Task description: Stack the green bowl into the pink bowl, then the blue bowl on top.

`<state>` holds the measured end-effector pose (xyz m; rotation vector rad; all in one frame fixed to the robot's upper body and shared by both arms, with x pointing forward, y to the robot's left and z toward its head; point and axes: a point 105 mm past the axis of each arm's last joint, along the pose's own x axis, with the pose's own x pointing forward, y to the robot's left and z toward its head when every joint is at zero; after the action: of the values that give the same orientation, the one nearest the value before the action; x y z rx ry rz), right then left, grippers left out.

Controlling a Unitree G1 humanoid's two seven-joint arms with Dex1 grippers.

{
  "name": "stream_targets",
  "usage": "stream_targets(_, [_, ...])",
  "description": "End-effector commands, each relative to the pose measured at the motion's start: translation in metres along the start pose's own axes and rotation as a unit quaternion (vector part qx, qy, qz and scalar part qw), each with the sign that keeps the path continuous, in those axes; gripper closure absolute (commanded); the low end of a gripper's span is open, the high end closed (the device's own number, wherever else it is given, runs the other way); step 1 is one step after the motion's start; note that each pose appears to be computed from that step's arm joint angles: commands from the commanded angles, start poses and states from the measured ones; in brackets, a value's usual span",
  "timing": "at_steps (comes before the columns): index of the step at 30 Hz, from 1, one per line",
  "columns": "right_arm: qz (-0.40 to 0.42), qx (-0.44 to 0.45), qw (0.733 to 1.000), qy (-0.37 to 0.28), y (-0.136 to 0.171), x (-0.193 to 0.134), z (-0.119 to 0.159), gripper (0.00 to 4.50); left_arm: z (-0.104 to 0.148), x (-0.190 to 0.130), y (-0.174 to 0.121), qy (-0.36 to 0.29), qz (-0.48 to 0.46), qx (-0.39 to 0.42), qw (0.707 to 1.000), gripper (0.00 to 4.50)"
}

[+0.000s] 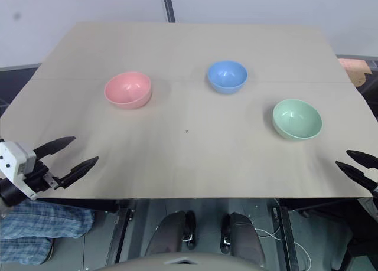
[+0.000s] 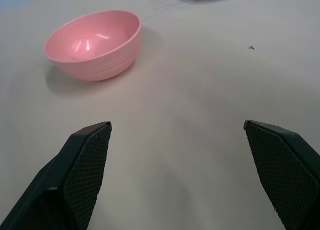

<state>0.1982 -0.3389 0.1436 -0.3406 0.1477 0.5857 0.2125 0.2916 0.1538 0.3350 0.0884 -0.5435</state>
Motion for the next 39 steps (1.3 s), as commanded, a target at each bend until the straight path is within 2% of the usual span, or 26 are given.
stream_targets(1, [-0.003, -0.015, 1.000, -0.020, 0.000, -0.001, 0.011, 2.40, 0.012, 0.001, 0.001, -0.019, -0.001, 0.017, 1.000, 0.00])
stream_targets(25, [-0.002, -0.016, 0.999, -0.029, 0.001, 0.002, 0.016, 2.40, 0.016, 0.011, 0.006, -0.027, 0.001, 0.023, 0.999, 0.00])
stream_targets(39, [0.058, -0.009, 0.995, -0.084, 0.039, 0.033, 0.057, 2.40, 0.019, 0.040, 0.022, -0.001, -0.034, 0.041, 0.999, 0.00])
